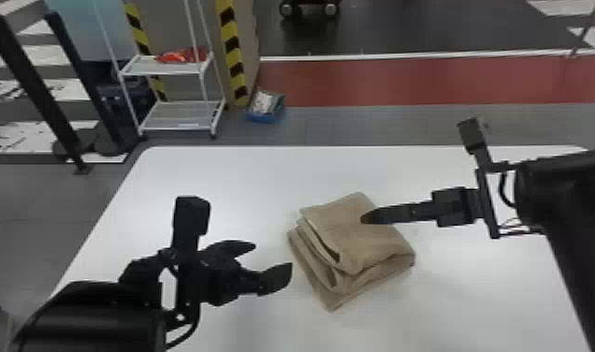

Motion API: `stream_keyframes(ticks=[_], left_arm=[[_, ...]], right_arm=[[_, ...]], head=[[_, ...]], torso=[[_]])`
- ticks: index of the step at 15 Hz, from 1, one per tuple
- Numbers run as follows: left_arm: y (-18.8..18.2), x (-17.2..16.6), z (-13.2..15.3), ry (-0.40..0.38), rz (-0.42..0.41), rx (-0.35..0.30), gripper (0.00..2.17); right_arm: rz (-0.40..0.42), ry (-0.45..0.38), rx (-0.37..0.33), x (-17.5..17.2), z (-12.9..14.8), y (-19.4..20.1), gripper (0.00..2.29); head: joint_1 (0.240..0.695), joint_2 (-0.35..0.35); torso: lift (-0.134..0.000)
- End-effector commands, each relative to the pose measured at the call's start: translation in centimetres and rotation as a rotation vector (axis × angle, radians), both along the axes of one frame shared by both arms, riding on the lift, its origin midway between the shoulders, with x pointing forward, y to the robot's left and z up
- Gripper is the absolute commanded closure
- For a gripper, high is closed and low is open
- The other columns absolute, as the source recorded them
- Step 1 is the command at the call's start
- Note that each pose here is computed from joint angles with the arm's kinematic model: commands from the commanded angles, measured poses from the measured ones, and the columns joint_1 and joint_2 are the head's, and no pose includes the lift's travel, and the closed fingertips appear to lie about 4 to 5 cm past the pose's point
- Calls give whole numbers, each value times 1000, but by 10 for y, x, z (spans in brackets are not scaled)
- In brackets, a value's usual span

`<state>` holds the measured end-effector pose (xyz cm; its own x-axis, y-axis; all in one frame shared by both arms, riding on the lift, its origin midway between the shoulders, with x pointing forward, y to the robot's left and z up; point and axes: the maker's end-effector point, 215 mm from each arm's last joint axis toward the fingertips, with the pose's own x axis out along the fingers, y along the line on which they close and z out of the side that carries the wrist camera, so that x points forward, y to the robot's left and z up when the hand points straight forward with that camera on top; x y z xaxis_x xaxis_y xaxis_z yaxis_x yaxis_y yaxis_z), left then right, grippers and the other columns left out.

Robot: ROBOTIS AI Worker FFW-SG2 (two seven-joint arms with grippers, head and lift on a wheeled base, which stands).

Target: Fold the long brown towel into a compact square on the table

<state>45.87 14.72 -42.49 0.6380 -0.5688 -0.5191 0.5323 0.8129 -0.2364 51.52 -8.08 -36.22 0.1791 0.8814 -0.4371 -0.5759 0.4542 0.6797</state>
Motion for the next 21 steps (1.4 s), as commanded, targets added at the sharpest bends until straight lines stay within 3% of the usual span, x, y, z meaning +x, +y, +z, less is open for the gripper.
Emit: stream_keyframes(ticks=[1,4,5,9,12,15,18,20,21], left_arm=[[-5,-3,-3,13,-7,5,46],[-9,-4,-3,15,-12,5,46],[-8,-3,-3,15,-9,8,46],[-1,35,4,-32,12,9,53],[-5,62,22,-55,9,-25,90],[-12,80,26,-55,9,-72,333],[-17,98,33,-90,-9,-71,714],[-27,112,37,-108,-24,-55,1423],[-35,117,37,-111,-38,-53,1649]], right_arm=[[-16,24,36,2,0,-2,410],[30,40,89,-2,7,33,1791],[48,70,80,-12,1,43,2007],[68,130,50,-40,-13,50,2013],[1,132,9,-46,-21,3,2013],[-25,75,-99,-66,-42,-36,2013],[-55,-15,-197,-81,-50,-70,2013],[-83,-35,-233,-90,-53,-87,2013],[-96,-39,-252,-94,-55,-96,2013]], head=[[695,80],[695,72],[695,81],[695,134],[695,127],[695,67],[695,12],[695,-15],[695,-26]], torso=[[-123],[-123],[-123],[-123],[-123],[-123],[-123],[-123],[-123]])
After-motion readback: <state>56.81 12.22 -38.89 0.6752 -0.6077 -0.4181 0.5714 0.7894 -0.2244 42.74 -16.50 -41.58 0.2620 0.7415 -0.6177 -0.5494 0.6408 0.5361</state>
